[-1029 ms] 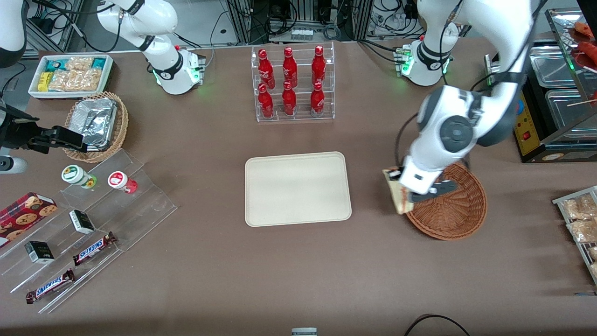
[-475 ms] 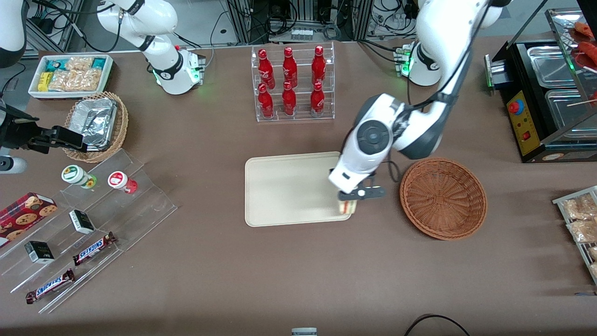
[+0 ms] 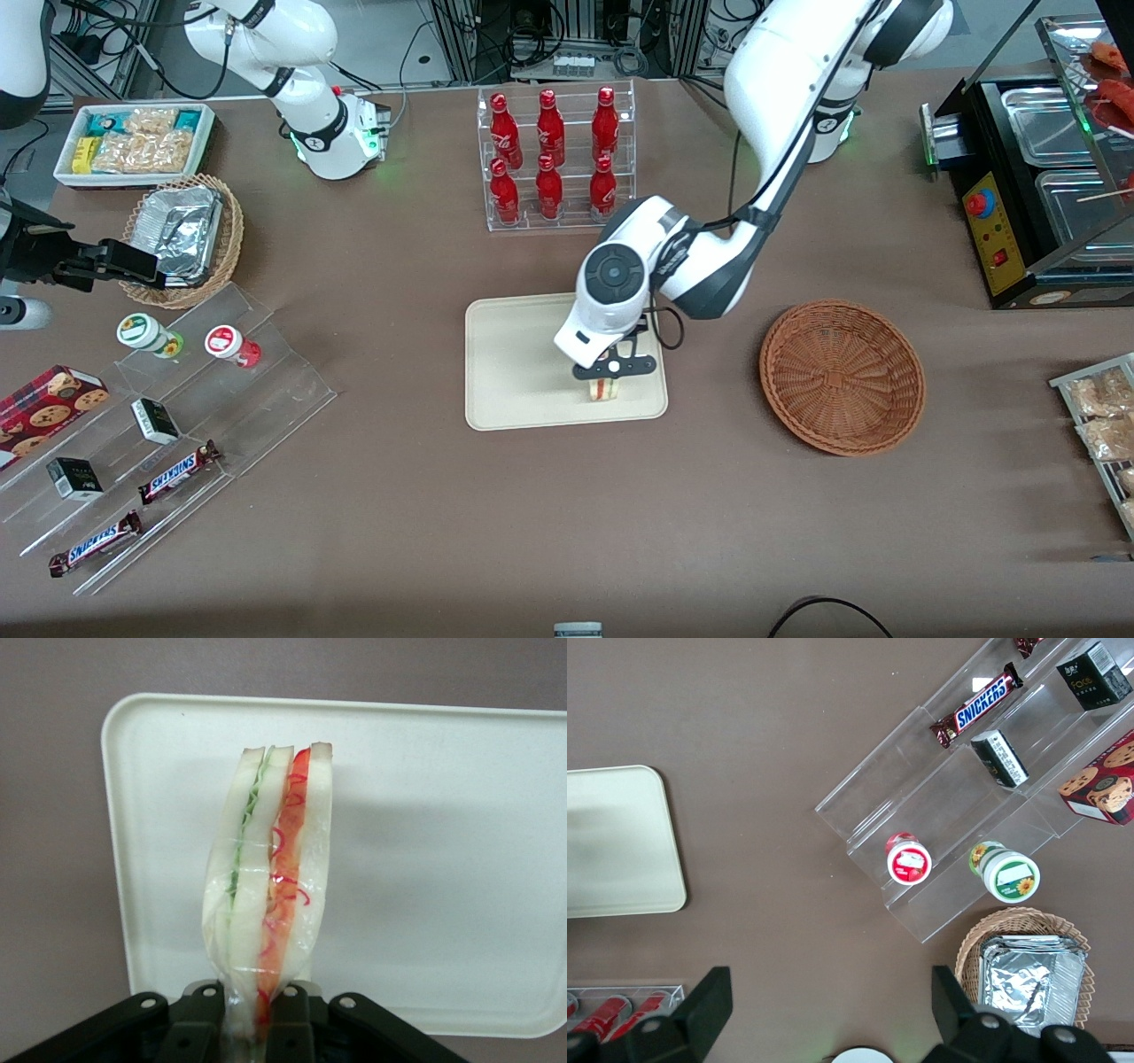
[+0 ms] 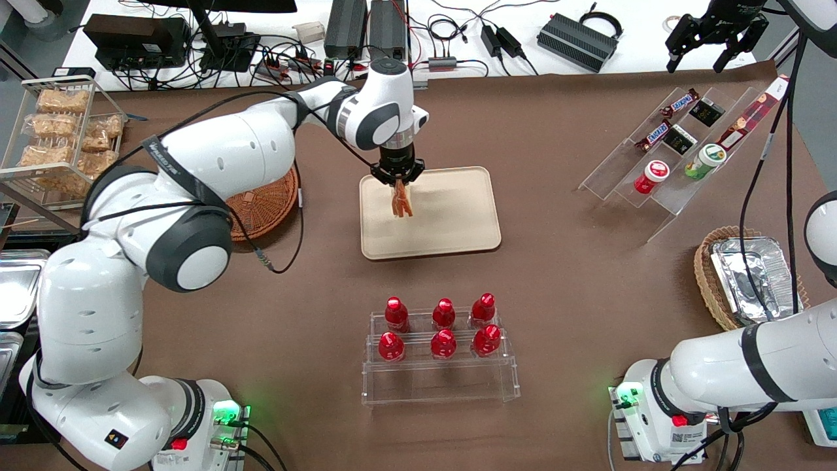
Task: Place sandwich from basket to tray
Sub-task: 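Lower the sandwich onto the tray and open the left gripper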
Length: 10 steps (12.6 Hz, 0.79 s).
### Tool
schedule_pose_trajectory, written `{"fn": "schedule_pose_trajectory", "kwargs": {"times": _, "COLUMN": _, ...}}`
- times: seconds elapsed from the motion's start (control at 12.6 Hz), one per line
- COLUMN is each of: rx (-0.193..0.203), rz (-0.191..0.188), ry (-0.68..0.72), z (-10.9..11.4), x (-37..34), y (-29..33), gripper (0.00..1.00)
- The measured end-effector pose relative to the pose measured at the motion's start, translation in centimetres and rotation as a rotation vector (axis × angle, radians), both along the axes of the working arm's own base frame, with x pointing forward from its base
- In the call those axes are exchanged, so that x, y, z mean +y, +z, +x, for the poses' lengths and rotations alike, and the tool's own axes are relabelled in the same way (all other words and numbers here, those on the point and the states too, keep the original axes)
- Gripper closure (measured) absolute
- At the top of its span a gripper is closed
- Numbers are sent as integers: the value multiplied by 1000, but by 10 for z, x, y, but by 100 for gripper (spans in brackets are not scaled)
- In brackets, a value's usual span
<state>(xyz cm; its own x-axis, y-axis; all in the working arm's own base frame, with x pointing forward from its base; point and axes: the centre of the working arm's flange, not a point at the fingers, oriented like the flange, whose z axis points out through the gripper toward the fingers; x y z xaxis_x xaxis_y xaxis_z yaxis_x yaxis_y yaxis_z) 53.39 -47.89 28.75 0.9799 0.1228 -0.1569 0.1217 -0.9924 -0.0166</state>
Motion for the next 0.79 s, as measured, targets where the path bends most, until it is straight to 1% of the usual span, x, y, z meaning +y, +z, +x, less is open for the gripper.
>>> {"fn": "schedule_pose_trajectory", "kwargs": {"times": 0.16, "rx": 16, "rz": 17, "ry": 34, "z": -5, "x": -19, "y": -12, "gripper": 84}}
{"fn": "schedule_pose_trajectory", "kwargs": {"times": 0.32, "rx": 23, "rz": 30, "ry": 47, "z": -11, "x": -35, "y": -24, "gripper": 84}}
{"fn": "schedule_pose_trajectory", "kwargs": {"times": 0.4, "rx": 20, "rz": 38, "ry": 47, "z": -15, "x": -40, "y": -29, "gripper": 84}}
{"fn": "schedule_pose_trajectory", "kwargs": {"times": 0.63, "rx": -11, "rz": 77, "ry": 41, "z": -18, "x": -47, "y": -40, "gripper": 84}}
{"fn": "schedule_pose_trajectory", "kwargs": {"times": 0.79, "rx": -17, "rz": 82, "ry": 40, "z": -19, "x": -49, "y": -40, "gripper": 84}}
